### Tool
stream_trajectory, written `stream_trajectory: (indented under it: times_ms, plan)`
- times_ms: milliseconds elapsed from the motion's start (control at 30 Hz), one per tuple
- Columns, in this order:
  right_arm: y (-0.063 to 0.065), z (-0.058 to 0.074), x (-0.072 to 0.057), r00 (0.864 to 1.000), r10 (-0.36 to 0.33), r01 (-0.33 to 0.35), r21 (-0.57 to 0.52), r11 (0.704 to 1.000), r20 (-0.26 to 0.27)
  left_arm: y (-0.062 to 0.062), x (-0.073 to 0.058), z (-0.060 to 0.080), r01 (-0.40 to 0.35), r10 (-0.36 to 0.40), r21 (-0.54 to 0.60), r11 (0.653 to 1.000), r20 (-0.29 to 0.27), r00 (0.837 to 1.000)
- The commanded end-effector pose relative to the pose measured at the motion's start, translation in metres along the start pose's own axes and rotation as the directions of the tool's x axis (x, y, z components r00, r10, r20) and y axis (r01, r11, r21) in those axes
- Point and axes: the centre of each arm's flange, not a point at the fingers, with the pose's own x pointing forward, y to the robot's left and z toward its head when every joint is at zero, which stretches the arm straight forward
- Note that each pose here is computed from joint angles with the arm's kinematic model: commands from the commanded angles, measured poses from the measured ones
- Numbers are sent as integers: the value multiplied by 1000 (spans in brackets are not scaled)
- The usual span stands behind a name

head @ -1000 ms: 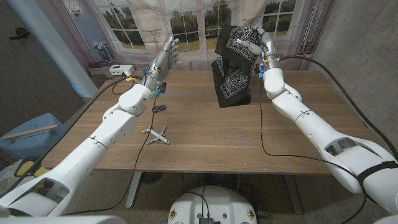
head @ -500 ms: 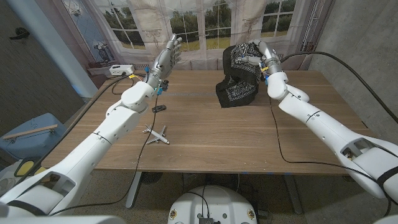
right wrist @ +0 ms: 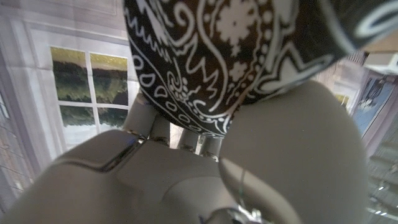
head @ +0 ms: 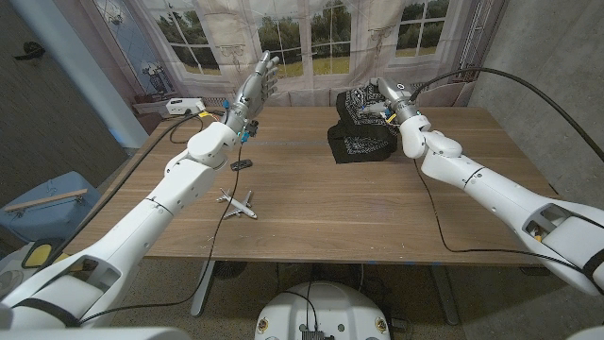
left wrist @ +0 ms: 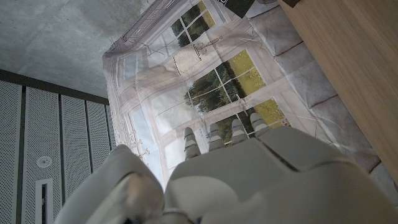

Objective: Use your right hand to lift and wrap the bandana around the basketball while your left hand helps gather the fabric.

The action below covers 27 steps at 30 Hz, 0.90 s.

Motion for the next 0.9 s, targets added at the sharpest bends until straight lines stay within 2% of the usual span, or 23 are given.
stream_trajectory:
  times_ms: [33, 233, 400, 467, 600, 733, 900]
  plan:
    - [16, 19, 0, 994, 34, -3, -273, 962, 108, -2, 4, -1, 5, -5, -10, 1000, 4, 1000]
    - [30, 31, 2, 984, 81, -13, -386, 922, 161, -2, 4, -1, 4, -4, -12, 1000, 4, 1000]
    - [38, 38, 0, 977, 96, -3, -440, 898, 191, -2, 4, -1, 3, -3, -14, 1000, 3, 1000]
    - [41, 43, -2, 972, 102, 12, -479, 878, 211, -2, 4, -2, 2, -2, -15, 1000, 2, 1000]
    - [48, 54, -8, 957, 114, 56, -556, 829, 266, -3, 5, -2, 5, -5, -19, 1000, 2, 1000]
    - [53, 63, -11, 941, 138, 69, -578, 813, 307, -3, 6, -3, 18, -17, -35, 999, 6, 1000]
    - [61, 69, -11, 927, 188, 55, -614, 788, 325, -3, 6, -4, 14, -14, -32, 999, 6, 1000]
